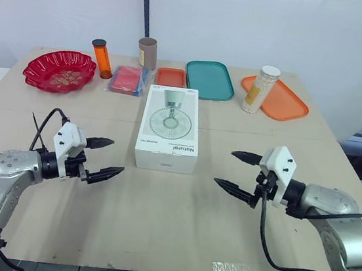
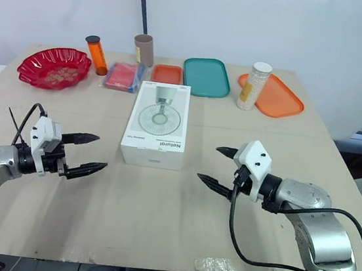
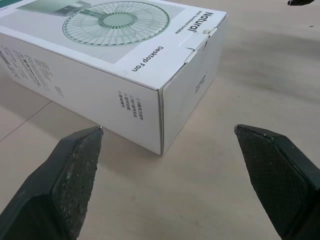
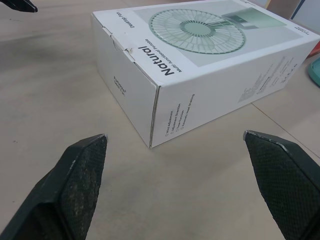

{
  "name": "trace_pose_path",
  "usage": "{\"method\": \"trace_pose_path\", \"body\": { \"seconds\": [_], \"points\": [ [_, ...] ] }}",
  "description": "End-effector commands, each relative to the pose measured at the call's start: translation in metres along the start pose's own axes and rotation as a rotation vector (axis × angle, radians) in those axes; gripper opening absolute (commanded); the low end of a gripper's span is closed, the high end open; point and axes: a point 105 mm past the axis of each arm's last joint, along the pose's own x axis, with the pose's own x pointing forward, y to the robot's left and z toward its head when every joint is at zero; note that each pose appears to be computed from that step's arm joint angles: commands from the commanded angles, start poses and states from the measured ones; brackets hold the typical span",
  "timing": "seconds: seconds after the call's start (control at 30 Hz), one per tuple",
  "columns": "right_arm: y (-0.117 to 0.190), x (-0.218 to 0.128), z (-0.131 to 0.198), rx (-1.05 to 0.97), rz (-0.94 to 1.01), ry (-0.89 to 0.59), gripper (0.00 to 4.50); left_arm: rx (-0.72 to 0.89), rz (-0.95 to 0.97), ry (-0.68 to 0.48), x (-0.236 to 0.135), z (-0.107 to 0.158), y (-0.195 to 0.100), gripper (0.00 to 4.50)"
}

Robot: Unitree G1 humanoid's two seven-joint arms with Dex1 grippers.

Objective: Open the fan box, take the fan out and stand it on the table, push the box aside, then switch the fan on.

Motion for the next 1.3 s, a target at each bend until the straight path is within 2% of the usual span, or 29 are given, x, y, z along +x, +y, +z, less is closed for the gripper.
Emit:
{"method": "trace_pose_path", "body": {
  "seconds": [0.03,0.67,0.87,1.0,1.03,1.2,1.3],
  "points": [
    [-0.002,0.001,0.01,-0.031,-0.006,-0.038,4.47,0.041,0.022,-0.009,-0.002,0.007,0.005,4.5],
    [-0.001,0.004,0.008,-0.015,0.0,-0.044,4.47,0.035,0.031,0.007,-0.003,0.009,0.01,4.5],
    [-0.006,0.008,0.017,-0.028,-0.014,-0.076,4.47,0.03,0.051,-0.057,-0.001,0.02,0.016,4.5],
    [-0.009,0.017,0.034,-0.056,-0.029,-0.13,4.5,0.02,0.028,-0.136,0.005,0.037,0.021,3.31],
    [-0.009,0.019,0.038,-0.062,-0.035,-0.142,4.5,0.023,0.029,-0.142,0.007,0.039,0.024,3.17],
    [-0.01,0.039,0.052,-0.082,-0.055,-0.175,4.5,0.037,0.007,-0.178,0.025,0.047,0.033,1.22],
    [-0.009,0.058,0.058,-0.102,-0.073,-0.172,4.5,0.041,-0.046,-0.197,0.046,0.05,0.034,0.33]
  ]
}}
